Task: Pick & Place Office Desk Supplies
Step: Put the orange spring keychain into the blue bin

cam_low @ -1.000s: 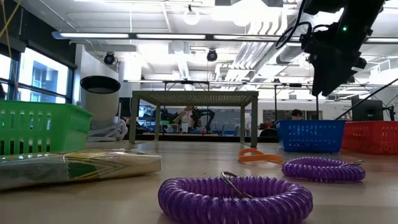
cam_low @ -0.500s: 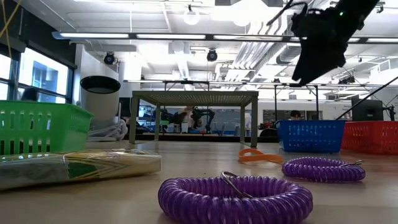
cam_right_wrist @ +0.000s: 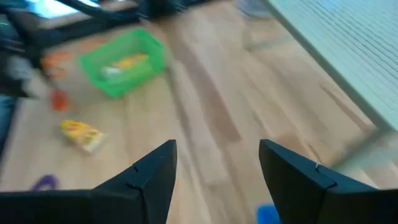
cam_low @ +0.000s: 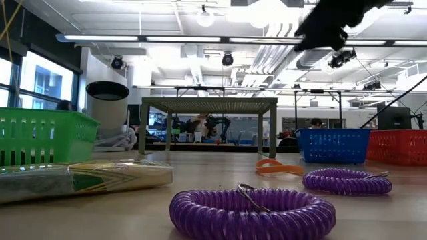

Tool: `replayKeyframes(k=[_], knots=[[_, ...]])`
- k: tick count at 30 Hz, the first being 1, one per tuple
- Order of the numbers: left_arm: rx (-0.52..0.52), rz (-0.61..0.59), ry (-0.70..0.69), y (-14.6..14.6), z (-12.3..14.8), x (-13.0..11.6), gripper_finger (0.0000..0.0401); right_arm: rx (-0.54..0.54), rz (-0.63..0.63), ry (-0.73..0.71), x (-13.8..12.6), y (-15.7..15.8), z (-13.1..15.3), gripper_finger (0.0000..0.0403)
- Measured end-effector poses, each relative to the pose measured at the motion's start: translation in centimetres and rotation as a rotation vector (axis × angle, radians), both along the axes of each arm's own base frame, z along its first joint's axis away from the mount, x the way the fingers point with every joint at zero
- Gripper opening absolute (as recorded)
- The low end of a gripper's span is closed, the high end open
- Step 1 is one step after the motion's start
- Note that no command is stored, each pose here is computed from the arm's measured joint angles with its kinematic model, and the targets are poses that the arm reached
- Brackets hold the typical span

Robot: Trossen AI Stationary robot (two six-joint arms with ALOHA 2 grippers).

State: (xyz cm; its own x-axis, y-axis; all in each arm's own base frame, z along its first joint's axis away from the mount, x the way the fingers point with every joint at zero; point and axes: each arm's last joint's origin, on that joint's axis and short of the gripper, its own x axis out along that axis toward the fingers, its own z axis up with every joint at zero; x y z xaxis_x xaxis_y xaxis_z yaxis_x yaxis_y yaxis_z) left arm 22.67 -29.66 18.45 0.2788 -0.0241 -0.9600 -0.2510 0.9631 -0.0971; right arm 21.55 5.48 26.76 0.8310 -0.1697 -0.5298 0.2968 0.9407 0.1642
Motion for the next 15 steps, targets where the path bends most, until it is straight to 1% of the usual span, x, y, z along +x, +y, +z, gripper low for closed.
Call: replayKeyframes(k=[3,7,10,13,15], knots=[[0.026,0.0,0.016,-0.2,-1.1,0.2,0.0195,-0.018,0.096,-0.059,0.3,0.6,0.6,0.0217],[0.017,0.094,0.019,0.2,-1.5,0.8,0.0195,-0.024,0.198,-0.104,0.5,1.1,1.1,0.0217],[0.006,0.133,0.019,0.6,-1.5,1.3,0.0195,-0.025,0.241,-0.106,0.5,1.2,1.1,0.0217],[0.01,0.132,0.02,0.9,-1.5,1.7,0.0195,-0.021,0.255,-0.105,0.5,1.3,1.1,0.0217],[0.012,0.133,0.02,1.1,-1.6,1.9,0.0195,-0.037,0.264,-0.104,0.5,1.3,1.1,0.0217]])
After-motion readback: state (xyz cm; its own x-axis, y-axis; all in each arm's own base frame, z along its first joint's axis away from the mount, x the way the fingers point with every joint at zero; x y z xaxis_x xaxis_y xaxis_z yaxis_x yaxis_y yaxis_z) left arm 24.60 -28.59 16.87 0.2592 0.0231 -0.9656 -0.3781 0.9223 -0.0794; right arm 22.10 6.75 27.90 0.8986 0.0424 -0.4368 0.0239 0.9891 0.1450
